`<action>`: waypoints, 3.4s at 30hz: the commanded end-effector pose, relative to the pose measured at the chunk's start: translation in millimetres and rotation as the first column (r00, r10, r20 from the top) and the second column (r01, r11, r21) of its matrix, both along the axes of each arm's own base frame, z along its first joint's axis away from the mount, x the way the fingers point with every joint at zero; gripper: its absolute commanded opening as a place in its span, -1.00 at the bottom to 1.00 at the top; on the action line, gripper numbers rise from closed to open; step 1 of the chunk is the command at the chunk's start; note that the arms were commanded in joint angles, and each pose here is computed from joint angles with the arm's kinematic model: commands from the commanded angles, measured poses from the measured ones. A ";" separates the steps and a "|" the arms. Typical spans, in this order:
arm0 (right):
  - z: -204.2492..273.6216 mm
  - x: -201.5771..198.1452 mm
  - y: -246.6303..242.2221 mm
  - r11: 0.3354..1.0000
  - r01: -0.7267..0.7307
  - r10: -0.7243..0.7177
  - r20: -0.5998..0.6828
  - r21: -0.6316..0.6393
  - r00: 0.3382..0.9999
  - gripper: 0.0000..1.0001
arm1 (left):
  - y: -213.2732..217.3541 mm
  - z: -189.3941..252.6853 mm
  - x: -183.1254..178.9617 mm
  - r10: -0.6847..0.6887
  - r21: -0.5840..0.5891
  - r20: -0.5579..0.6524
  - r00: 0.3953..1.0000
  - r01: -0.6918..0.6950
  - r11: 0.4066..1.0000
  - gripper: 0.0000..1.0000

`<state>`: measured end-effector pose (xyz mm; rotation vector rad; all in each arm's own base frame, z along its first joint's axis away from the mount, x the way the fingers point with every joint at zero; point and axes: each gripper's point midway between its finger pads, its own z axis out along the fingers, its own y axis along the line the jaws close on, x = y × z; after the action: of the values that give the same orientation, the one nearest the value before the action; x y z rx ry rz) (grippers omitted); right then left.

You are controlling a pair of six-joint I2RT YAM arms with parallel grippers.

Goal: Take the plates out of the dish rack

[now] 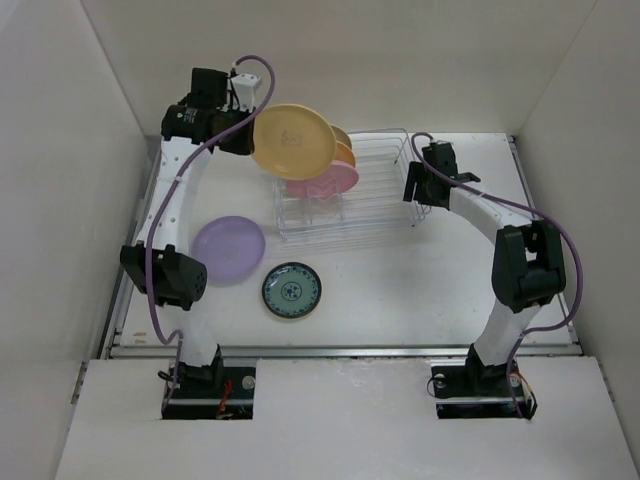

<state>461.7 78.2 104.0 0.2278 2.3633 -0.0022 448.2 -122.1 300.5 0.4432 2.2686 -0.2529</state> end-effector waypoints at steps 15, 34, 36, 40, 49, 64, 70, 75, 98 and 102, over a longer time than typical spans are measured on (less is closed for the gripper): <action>37.8 23.1 -4.4 1.000 0.010 -0.008 0.123 -0.011 0.992 0.49 | 174.9 -141.7 -175.6 0.109 0.064 -0.848 0.519 -0.105 0.992 -1.00; 22.8 31.7 8.4 0.999 -0.036 0.034 0.091 0.023 0.995 0.12 | 191.1 -202.6 -185.4 0.101 0.116 -0.941 0.323 0.026 0.993 0.01; 18.1 31.4 11.3 0.998 -0.048 0.045 0.080 0.033 0.996 -0.14 | 188.9 -198.5 -176.3 0.114 0.131 -0.928 0.354 0.024 0.991 0.01; 15.6 28.9 29.5 0.994 -0.092 0.087 0.084 0.065 0.993 -0.52 | 170.0 -175.0 -141.7 0.105 0.106 -0.872 0.479 -0.025 0.994 0.07; 27.3 14.5 27.1 0.995 -0.071 0.065 0.096 0.066 0.993 -1.00 | 98.4 -135.0 -77.2 0.048 0.118 -0.692 0.720 0.048 0.992 0.05; 31.8 17.3 29.0 0.995 -0.091 0.088 0.092 0.034 0.992 0.05 | -47.5 -80.3 47.2 -0.265 0.480 -0.046 0.963 0.254 0.840 0.55; 27.9 15.1 27.1 0.994 -0.113 0.112 0.081 0.007 0.990 0.05 | -55.3 -106.2 72.5 -0.198 0.525 -0.024 0.980 0.181 0.832 0.35; 24.3 13.3 24.5 0.994 -0.112 0.113 0.072 -0.007 0.991 0.05 | -66.8 -114.5 66.8 -0.256 0.481 -0.049 0.966 0.247 0.841 0.10; 15.5 7.8 24.4 0.992 -0.125 0.126 0.049 -0.011 0.991 0.05 | -42.3 -12.4 36.4 -0.155 0.238 0.107 0.982 0.126 0.963 -1.00; 11.4 8.2 22.8 0.993 -0.119 0.120 0.041 -0.018 0.992 0.05 | -39.1 2.4 28.2 -0.130 0.168 0.117 0.985 0.109 0.980 -1.00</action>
<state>469.6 100.7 106.5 0.0839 2.3541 0.0493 501.6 -152.1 251.6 0.7328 2.2230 0.0454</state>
